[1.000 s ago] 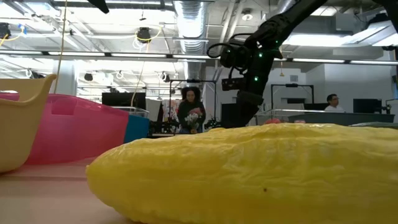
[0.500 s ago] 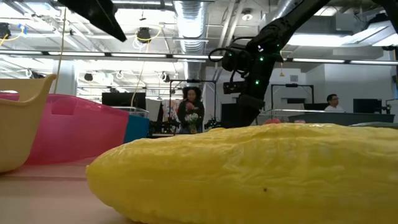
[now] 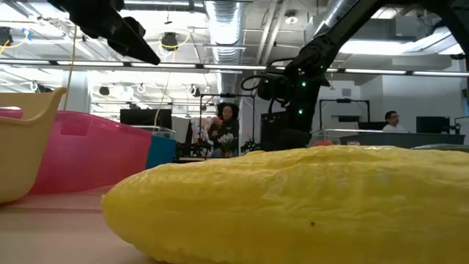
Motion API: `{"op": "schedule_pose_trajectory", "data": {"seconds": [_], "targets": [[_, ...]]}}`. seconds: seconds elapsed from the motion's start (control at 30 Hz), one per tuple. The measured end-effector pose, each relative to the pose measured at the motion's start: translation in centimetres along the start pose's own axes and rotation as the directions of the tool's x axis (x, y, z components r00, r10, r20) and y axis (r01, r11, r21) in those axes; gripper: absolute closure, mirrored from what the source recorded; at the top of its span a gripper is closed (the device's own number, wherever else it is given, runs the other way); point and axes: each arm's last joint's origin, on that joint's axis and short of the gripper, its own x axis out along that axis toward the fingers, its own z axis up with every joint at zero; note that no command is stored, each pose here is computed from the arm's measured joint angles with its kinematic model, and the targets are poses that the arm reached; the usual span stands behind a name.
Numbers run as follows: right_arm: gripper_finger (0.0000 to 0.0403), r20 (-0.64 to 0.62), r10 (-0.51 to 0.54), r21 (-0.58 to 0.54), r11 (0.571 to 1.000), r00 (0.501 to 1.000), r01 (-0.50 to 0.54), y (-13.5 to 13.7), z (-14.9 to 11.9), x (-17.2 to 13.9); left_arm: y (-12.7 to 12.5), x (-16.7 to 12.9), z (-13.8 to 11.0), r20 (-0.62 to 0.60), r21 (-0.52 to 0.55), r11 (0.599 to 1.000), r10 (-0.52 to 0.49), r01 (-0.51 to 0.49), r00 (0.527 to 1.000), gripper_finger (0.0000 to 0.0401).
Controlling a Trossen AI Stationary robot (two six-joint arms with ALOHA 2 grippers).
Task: Sort produce into baskets
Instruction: Put the top green cucumber into the white bin
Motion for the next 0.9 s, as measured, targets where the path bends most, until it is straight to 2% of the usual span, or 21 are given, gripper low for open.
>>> {"op": "schedule_pose_trajectory", "data": {"seconds": [0.3, 0.43, 0.57, 0.67, 0.9], "targets": [[0.023, 0.026, -0.001, 0.009, 1.0, 1.0, 0.001, 0.1, 0.0, -1.7, -0.1, 0.1, 0.3, 0.025, 0.012, 1.0, -0.002, 0.001, 1.0, 0.0091], [0.0231, 0.055, -0.006, 0.023, 1.0, 0.998, 0.005, 0.4, 0.1, -3.6, -0.1, 0.1, 0.6, 0.056, 0.0, 1.0, 0.0, 0.0, 0.998, 0.0091], [0.0203, 0.114, -0.004, 0.053, 0.999, 0.993, -0.002, 1.4, 0.3, -5.9, 0.0, 0.0, 1.2, 0.116, -0.003, 1.0, 0.027, -0.027, 0.993, 0.0091], [0.0192, 0.167, 0.004, 0.043, 0.999, 0.986, -0.011, 2.6, 0.6, -7.6, 0.0, 0.0, 1.7, 0.167, 0.033, 0.997, 0.062, -0.069, 0.984, 0.0091], [0.0209, 0.252, 0.057, 0.034, 0.997, 0.966, -0.067, 6.3, 1.0, -10.1, 0.1, -0.3, 2.7, 0.268, 0.123, 0.982, 0.107, -0.144, 0.958, 0.0091]]}}
